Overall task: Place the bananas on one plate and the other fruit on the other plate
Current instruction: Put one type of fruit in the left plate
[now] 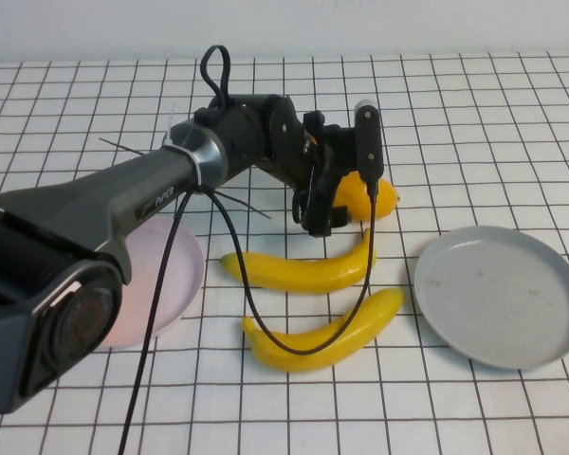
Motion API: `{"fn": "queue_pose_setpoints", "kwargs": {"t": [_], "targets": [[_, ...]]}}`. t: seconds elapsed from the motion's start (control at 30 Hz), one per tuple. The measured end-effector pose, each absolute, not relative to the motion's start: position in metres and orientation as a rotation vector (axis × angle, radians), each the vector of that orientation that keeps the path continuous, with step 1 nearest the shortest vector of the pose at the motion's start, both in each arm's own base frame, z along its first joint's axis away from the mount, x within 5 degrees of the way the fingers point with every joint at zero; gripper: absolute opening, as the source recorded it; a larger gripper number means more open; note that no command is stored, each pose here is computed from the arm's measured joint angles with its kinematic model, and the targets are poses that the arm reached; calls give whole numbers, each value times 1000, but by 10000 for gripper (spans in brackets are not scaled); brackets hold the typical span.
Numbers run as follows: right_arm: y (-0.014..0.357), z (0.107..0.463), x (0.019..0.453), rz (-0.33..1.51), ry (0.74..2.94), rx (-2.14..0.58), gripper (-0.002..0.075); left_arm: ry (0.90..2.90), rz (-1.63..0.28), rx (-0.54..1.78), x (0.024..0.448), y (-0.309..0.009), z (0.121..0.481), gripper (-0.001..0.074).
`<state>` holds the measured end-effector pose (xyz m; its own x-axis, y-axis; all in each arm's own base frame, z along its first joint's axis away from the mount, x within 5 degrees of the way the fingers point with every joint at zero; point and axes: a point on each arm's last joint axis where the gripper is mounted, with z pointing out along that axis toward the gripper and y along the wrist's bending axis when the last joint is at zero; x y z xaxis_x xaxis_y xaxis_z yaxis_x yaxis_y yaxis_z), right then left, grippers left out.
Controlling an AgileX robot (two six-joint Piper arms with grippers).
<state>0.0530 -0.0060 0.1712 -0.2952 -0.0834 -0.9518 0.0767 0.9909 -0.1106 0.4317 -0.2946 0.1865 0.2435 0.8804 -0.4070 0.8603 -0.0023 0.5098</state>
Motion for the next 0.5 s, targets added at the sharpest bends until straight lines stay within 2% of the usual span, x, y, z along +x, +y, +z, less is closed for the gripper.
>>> {"fn": "queue_pose_setpoints", "kwargs": {"t": [0.17, 0.4, 0.5], "targets": [[-6, 171, 53, -157, 1864, -5, -16, 1633, 12, 1792, 435, -291, 187, 647], [-6, 171, 53, -157, 1864, -5, -16, 1725, -71, 1666, 436, -294, 199, 434], [-6, 171, 53, -157, 1864, -5, -16, 1752, -100, 1640, 436, -295, 207, 391]]}}
